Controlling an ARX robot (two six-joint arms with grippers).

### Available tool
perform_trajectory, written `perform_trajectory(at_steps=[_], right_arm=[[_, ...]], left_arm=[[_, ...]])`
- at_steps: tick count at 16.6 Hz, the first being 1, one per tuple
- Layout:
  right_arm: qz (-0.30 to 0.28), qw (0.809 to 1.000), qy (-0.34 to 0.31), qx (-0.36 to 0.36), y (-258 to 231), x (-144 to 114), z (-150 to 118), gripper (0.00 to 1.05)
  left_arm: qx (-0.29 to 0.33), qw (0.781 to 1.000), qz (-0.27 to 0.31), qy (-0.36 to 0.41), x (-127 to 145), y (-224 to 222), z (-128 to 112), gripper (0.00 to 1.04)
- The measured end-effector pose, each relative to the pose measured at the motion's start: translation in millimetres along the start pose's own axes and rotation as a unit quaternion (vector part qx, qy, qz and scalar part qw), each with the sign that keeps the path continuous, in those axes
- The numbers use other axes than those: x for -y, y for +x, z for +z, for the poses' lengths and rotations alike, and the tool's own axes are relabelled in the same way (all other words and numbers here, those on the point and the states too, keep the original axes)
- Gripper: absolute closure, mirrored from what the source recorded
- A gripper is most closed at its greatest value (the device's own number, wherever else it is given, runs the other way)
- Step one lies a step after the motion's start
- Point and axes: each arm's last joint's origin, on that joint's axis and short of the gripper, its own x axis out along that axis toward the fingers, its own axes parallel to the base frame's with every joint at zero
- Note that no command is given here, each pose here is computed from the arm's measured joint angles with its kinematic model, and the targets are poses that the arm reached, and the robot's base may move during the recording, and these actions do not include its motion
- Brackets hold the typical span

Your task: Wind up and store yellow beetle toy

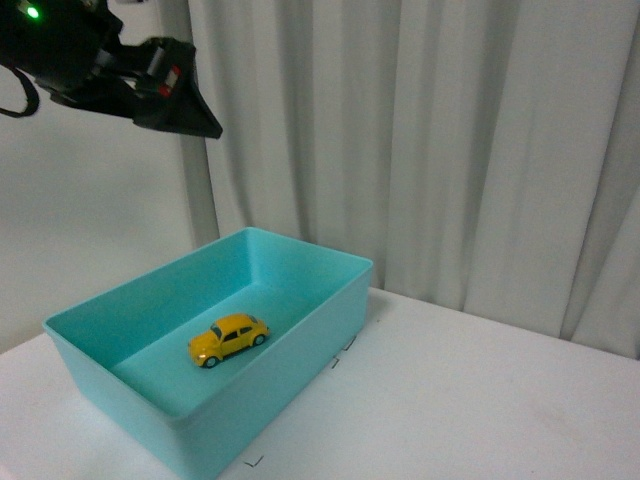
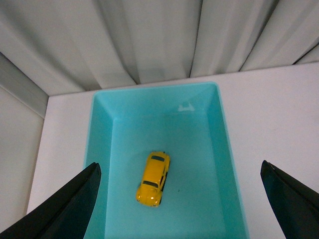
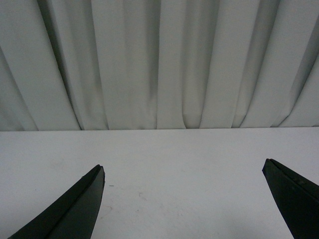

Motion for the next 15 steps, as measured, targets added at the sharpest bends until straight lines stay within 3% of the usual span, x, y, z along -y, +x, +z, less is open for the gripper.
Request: perform_trajectory(at_steps=[8,13,15], right_arm=[[0.0,1.0,0.0,0.0,0,0,0,0.07],[0.0,1.0,0.0,0.0,0,0,0,0.07],[0.0,1.0,0.0,0.0,0,0,0,0.07]], left_arm=[[0.112,0.993,0.003,-0.022,14,-90,-16,0.07],[0.145,0.989,0.011,-0.039,24,-121,-43,0.07],[0.264,0.963,0.044,-0.018,51,-118,-69,0.31]])
